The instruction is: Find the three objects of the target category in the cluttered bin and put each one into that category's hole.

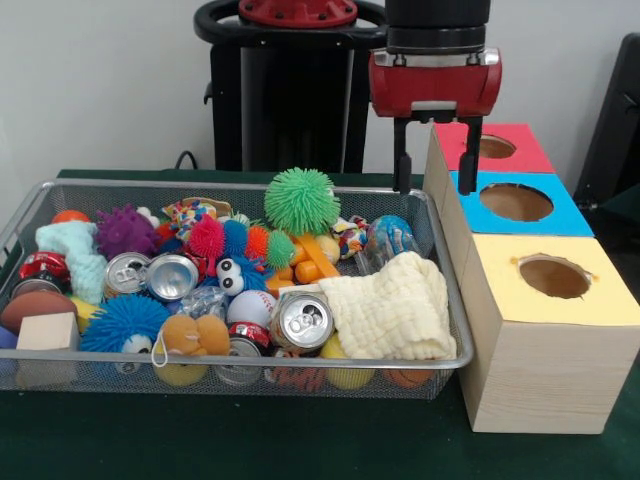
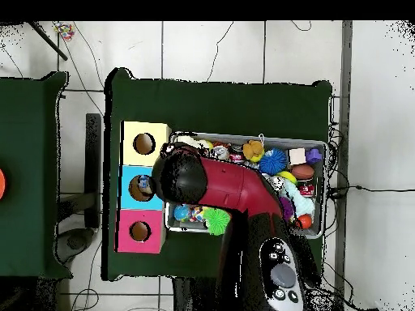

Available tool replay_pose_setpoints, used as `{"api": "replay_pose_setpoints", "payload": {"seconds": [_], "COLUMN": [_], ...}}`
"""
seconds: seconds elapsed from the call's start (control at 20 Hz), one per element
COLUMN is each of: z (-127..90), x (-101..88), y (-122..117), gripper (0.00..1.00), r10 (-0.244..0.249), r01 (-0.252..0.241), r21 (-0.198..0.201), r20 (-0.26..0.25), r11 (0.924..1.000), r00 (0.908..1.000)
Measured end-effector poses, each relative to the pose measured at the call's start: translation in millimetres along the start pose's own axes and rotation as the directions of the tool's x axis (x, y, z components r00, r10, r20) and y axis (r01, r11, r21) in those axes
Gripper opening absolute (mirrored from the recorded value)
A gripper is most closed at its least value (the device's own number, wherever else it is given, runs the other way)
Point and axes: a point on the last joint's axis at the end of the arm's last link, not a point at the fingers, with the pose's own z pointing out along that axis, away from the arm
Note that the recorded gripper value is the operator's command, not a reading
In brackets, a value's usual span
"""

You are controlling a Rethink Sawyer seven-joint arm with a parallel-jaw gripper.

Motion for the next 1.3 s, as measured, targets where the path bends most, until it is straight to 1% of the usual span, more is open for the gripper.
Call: {"api": "replay_pose_setpoints", "payload": {"seconds": [0.15,0.4,0.7,0.95,1.3], "z": [3.0,6.8,12.4,15.8,18.8], "x": [-0.2,3.4,11.2,17.2,24.2], "y": [-7.3,-17.9,-28.8,-29.1,-27.0], "gripper": [1.00,1.00,1.00,1.00,1.00], "r10": [-0.002,-0.008,-0.033,-0.062,-0.104], "r01": [0.002,0.007,0.032,0.060,0.102], "r21": [-0.016,-0.030,-0.039,-0.045,-0.040], "r20": [-0.006,-0.017,-0.031,-0.037,-0.041], "r11": [0.9999,0.9995,0.9987,0.9972,0.9939], "r00": [1.0000,0.9998,0.9990,0.9974,0.9937]}}
